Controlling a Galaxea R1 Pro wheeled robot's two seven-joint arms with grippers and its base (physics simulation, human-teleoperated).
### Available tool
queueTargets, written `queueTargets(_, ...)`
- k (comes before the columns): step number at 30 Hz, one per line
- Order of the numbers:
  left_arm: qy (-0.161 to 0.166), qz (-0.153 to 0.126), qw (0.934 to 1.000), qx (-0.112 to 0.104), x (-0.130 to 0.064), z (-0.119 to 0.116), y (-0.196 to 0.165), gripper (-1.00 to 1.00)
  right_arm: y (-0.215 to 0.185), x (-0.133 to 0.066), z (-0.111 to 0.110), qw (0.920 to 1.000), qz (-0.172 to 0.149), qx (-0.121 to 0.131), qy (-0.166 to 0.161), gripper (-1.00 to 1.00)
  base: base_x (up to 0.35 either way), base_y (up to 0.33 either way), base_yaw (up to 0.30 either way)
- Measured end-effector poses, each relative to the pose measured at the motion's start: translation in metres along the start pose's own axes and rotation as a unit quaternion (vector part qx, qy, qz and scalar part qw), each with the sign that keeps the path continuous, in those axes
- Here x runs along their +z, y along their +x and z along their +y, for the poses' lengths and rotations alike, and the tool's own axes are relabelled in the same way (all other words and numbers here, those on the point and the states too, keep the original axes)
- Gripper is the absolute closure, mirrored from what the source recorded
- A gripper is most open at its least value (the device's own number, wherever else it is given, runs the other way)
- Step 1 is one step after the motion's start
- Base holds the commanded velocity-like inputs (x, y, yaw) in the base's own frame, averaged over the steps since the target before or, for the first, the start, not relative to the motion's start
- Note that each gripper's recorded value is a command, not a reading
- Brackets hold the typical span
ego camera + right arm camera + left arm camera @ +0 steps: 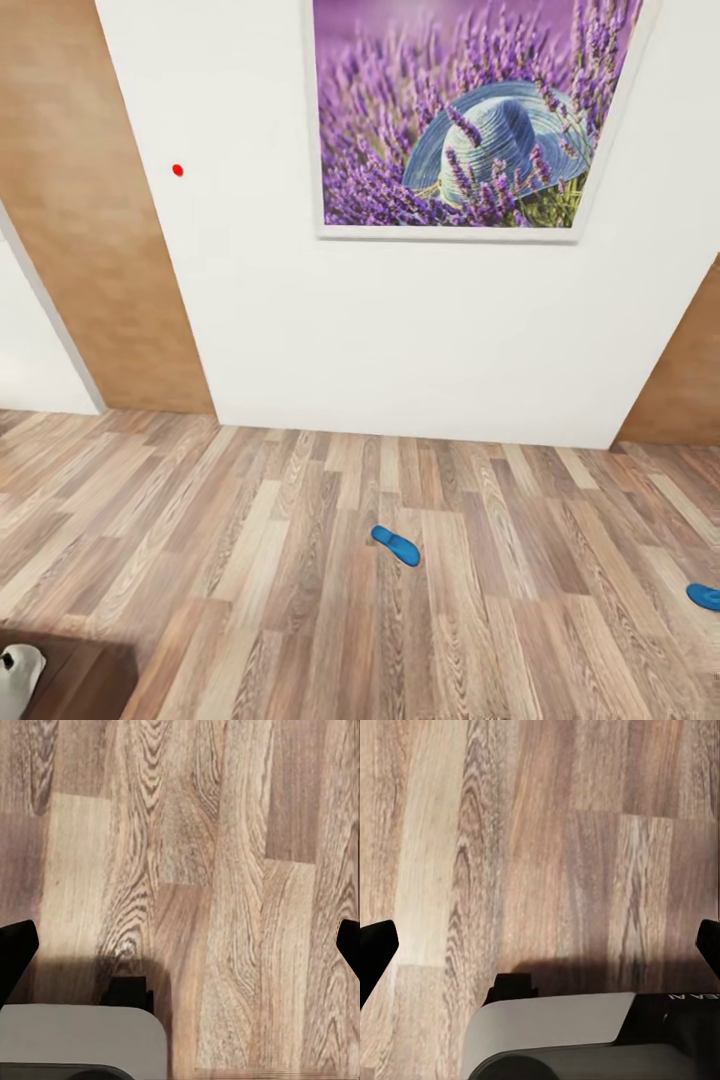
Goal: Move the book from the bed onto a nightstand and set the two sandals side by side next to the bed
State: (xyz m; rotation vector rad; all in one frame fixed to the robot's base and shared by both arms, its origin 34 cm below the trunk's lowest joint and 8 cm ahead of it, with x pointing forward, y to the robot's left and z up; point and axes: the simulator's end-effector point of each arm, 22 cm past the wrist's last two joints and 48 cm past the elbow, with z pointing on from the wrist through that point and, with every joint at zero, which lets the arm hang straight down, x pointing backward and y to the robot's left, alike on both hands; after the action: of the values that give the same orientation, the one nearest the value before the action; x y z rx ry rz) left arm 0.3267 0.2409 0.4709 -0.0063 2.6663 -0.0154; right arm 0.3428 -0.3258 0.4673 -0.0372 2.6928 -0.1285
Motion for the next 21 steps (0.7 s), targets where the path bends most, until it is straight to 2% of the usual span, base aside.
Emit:
queueTargets(15, 0.000, 0.000, 1.0000, 0.000, 0.0000, 0.0001, 0.0001, -1.00, 0.0000, 0.0000, -0.0002, 1.0000, 0.000, 0.001, 0.000, -1.00, 0.001, 0.000, -0.281)
queueTargets(21, 0.000, 0.000, 1.0000, 0.000, -0.0002, 0.0000, -0.0001, -1.00, 0.0000, -0.0002, -0.0001, 1.0000, 0.000, 0.001, 0.000, -1.00, 0.186, 0.000, -0.282)
